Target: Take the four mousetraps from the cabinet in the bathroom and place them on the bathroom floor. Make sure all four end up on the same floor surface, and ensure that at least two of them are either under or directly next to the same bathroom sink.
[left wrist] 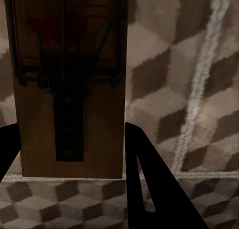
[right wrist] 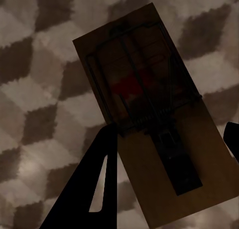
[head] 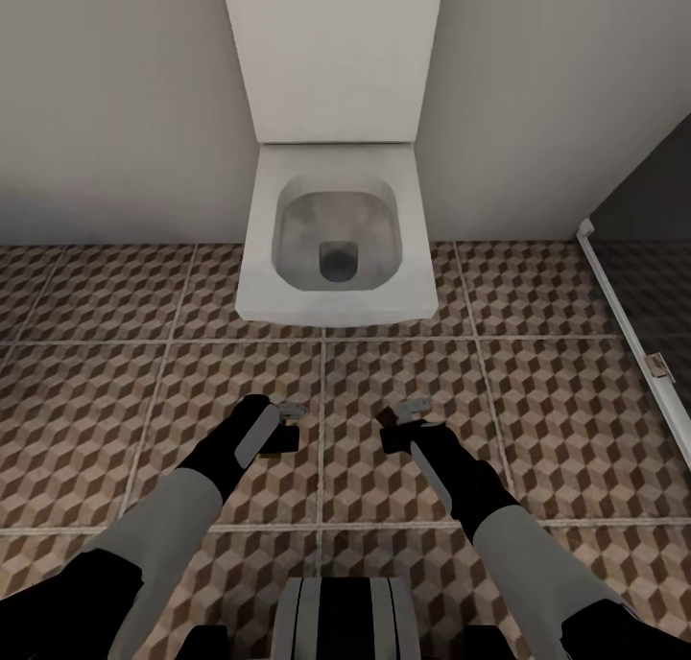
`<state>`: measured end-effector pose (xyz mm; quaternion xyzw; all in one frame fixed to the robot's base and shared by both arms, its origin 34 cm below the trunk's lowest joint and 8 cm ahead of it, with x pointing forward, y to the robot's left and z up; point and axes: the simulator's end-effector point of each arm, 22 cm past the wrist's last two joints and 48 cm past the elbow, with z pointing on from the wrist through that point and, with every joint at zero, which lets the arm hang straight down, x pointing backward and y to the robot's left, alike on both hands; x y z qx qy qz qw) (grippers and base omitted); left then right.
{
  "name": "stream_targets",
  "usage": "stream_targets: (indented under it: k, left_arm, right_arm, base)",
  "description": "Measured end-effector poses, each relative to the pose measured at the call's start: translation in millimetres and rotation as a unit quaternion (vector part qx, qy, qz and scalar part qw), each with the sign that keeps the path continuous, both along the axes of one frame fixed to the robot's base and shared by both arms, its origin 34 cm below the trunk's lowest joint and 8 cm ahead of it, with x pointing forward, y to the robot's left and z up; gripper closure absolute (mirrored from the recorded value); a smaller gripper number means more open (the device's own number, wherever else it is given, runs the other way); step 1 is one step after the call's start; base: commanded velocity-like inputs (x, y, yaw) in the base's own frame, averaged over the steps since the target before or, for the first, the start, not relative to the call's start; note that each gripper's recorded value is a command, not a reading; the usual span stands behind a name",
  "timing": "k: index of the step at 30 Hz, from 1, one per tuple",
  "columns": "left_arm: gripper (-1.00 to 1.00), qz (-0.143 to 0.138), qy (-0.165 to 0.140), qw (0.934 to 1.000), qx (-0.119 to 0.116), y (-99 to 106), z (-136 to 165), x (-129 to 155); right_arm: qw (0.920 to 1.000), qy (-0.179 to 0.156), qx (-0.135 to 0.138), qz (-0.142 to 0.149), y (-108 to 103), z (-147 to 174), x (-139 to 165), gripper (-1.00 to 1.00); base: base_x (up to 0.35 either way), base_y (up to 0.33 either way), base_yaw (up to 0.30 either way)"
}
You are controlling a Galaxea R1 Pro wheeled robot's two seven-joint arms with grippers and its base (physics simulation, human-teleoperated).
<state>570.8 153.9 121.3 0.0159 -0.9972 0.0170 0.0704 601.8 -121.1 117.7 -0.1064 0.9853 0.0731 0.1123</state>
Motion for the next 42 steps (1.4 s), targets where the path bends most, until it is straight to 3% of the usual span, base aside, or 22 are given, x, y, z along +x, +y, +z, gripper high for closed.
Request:
stream_targets:
  k: [11, 42]
  left_arm:
    - [1.0, 0.0, 0.001, 1.0, 0.0, 0, 0, -1]
    - [1.0, 0.0, 0.001, 1.0, 0.0, 0, 0, -1]
  right_arm:
    - [0.9984, -0.055, 0.006, 0.0, 4, 11, 27, 1.0]
    - [0.9983, -0.058, 0.003, 0.002, 3, 11, 27, 1.0]
  base:
    - [0.0, 0.0, 0.0]
    - [0.072, 0.0, 0.0]
